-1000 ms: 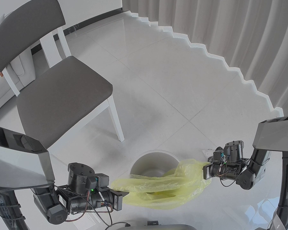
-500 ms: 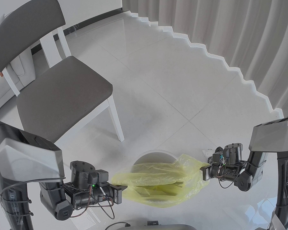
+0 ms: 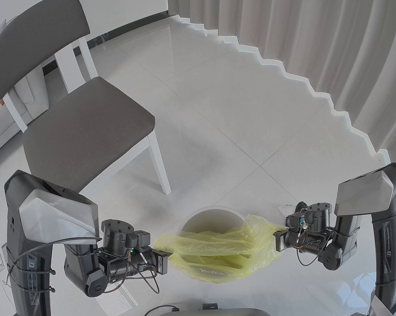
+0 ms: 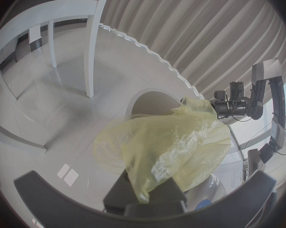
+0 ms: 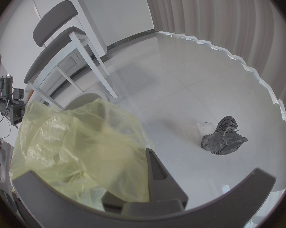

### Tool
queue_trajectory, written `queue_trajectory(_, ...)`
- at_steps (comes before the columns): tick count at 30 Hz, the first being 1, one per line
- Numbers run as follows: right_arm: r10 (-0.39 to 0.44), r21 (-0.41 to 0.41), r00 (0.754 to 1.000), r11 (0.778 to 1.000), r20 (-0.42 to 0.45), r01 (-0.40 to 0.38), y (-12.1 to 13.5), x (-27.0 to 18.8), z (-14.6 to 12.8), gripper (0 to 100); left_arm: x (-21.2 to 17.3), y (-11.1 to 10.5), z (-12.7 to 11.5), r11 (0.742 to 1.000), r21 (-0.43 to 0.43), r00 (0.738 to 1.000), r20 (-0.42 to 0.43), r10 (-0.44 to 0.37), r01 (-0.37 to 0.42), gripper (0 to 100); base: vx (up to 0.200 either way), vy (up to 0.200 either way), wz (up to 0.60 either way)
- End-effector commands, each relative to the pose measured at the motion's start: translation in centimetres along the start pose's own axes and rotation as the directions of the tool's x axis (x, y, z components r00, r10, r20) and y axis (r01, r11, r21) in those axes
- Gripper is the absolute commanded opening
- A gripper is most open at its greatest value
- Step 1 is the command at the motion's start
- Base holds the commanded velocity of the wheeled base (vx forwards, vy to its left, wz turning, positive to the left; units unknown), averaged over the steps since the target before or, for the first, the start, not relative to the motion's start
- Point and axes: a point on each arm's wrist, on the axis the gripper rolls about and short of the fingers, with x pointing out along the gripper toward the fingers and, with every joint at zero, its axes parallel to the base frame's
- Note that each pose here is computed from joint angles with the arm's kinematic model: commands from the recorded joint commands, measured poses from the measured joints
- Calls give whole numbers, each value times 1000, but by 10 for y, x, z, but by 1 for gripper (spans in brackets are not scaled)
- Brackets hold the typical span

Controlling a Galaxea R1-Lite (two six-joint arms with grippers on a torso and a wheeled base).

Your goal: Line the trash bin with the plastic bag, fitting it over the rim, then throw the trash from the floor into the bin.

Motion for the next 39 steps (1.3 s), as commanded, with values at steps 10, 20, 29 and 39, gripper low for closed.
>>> queue_trajectory(10, -32, -65, 999, 997, 16, 33, -8, -27, -18, 100, 7, 1, 4, 1000, 15, 998, 65, -21, 20, 0, 0, 0, 0)
queue_trajectory(20, -42, -113, 995, 992, 90, 52, 1, -61, 9, 100, 13, 7, 1, 1000, 6, 998, 61, -4, 4, 0, 0, 0, 0)
queue_trajectory(29, 44, -232, 983, 973, 176, -3, 40, -72, 30, 100, 5, 5, -3, 1000, 5, 999, 42, 6, -7, 0, 0, 0, 0)
queue_trajectory(39, 83, -305, 987, 952, 140, -37, 61, -61, 21, 100, -11, -4, -6, 1000, 13, 1000, 26, 8, -8, 0, 0, 0, 0)
